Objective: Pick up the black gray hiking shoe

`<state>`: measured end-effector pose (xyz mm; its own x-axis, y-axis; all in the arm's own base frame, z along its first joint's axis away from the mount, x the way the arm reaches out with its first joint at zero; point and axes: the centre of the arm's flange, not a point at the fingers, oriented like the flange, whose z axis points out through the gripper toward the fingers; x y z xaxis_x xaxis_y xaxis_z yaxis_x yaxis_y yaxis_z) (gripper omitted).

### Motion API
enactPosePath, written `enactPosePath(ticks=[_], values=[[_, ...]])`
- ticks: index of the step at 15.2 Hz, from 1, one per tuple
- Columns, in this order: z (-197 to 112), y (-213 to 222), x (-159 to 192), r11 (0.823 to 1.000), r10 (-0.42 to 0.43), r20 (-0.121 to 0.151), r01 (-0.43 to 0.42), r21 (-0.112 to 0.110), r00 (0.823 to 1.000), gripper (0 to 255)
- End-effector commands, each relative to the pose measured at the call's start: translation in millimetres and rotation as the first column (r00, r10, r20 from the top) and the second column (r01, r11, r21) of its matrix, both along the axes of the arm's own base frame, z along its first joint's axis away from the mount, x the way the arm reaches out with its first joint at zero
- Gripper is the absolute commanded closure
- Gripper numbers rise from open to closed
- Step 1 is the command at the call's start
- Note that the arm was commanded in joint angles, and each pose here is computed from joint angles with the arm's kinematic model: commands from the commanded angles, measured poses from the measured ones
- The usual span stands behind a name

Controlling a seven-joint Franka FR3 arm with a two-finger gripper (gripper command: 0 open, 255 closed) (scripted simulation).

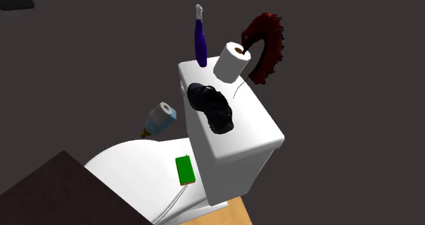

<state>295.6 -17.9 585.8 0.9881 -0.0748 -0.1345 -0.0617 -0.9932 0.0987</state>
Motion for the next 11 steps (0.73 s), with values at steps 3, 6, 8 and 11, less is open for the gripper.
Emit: enactPosePath(ticks=[3,6,8,11], values=[[-18,-6,18,1.0,0.006,0.002,-0.006,0.014,1.0,0],[-45,-14,46,0.999,0.015,0.005,-0.015,0.035,1.0,0],[-63,-19,64,0.999,0.021,0.007,-0.021,0.048,1.0,0],[-91,-26,92,0.997,0.029,0.01,-0.03,0.069,1.0,0]])
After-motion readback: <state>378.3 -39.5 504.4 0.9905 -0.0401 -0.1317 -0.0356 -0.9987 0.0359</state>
